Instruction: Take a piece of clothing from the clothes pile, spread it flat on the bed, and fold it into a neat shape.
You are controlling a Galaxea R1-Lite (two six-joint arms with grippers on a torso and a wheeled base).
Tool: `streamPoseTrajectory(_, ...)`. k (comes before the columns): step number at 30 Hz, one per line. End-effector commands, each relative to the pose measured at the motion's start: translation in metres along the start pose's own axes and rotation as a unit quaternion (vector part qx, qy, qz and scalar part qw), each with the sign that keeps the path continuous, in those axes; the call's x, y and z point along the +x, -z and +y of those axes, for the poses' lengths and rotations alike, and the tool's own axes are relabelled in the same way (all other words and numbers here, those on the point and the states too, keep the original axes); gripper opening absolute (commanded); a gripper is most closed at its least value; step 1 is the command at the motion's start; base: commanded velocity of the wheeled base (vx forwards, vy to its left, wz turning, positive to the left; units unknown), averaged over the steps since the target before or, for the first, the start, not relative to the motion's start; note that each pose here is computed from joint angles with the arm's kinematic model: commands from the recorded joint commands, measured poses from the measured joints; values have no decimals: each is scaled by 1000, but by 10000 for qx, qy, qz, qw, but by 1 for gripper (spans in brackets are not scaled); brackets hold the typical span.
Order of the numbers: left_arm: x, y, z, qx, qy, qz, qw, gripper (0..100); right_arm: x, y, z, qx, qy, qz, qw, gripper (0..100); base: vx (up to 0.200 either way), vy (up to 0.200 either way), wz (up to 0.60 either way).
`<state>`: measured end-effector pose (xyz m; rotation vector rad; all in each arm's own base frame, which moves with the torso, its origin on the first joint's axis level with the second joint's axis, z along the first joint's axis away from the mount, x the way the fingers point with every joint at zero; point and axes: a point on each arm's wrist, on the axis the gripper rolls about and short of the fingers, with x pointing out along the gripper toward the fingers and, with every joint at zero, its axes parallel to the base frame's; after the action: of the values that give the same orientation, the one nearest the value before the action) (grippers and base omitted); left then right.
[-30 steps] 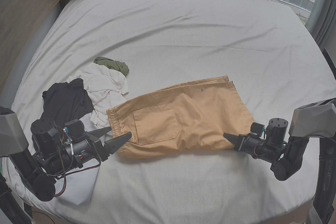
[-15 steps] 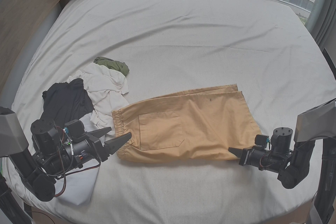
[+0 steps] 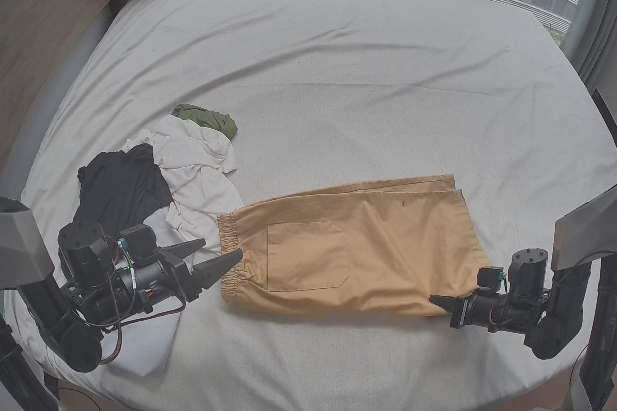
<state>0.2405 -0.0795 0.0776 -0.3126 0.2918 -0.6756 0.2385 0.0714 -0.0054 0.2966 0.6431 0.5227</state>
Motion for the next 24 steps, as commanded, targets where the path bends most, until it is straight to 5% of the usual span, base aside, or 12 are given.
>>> streamPoseTrajectory(1, 1, 4, 1, -33, -25, 77, 10000, 100, -15, 5, 5, -21, 26, 103, 9999, 0, 0, 0, 0)
streamPoseTrajectory(24, 0, 4, 1, -30, -22, 93, 9999, 100, -26, 25, 2, 43, 203, 680, 9975, 0, 0, 0, 0)
